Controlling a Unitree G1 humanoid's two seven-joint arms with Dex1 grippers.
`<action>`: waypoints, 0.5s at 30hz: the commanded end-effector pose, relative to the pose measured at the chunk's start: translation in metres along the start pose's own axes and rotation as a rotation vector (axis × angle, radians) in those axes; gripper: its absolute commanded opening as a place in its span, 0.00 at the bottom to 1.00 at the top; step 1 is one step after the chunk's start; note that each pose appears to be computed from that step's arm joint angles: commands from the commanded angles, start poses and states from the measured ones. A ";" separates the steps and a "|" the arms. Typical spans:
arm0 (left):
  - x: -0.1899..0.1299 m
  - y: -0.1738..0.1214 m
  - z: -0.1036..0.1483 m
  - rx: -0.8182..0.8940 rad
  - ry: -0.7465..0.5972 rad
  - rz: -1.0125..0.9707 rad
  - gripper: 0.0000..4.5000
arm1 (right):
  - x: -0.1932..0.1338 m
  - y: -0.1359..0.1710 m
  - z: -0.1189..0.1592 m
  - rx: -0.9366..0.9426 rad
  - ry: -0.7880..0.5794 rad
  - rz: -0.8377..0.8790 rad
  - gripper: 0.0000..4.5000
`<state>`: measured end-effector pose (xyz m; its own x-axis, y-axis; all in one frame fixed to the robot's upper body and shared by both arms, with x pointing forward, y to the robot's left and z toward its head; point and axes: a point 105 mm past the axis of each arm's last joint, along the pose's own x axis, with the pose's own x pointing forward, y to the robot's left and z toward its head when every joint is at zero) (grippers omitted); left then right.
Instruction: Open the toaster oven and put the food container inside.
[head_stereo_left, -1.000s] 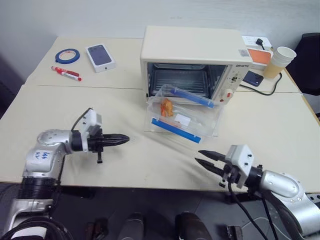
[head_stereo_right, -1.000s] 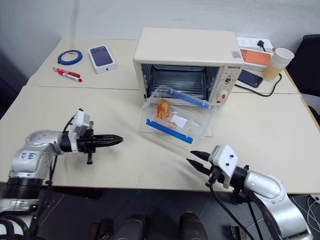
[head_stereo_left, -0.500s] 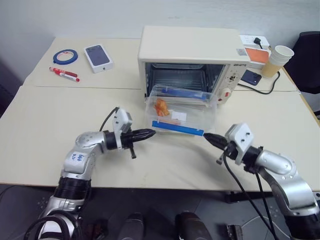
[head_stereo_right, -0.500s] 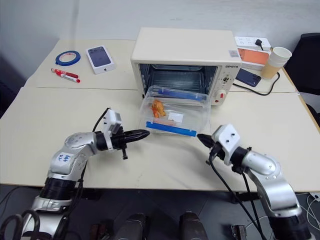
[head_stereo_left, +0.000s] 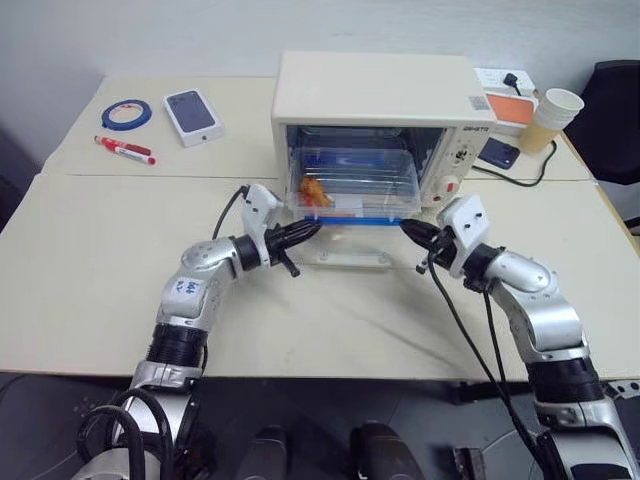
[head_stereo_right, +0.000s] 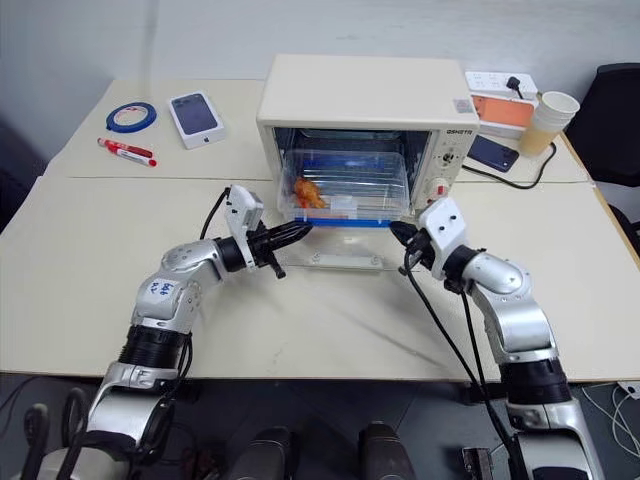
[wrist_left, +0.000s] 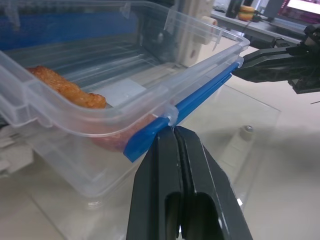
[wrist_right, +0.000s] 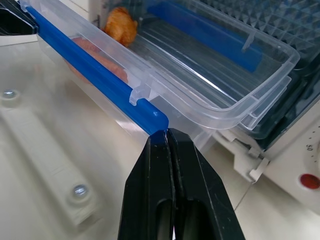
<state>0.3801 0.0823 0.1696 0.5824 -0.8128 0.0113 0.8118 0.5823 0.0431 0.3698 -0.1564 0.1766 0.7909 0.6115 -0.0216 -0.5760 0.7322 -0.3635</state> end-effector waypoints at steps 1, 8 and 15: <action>0.010 0.010 0.017 0.039 -0.066 0.055 0.00 | 0.009 -0.013 0.016 -0.039 -0.067 -0.046 0.01; 0.031 0.032 0.033 0.084 -0.149 0.187 0.00 | 0.032 -0.033 0.029 -0.061 -0.121 -0.119 0.01; 0.044 0.045 0.046 0.070 -0.212 0.264 0.00 | 0.052 -0.049 0.043 -0.056 -0.160 -0.173 0.01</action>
<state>0.4373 0.0719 0.2022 0.7436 -0.6422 0.1861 0.6444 0.7626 0.0567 0.4270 -0.1448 0.2137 0.8290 0.5456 0.1225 -0.4668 0.7958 -0.3857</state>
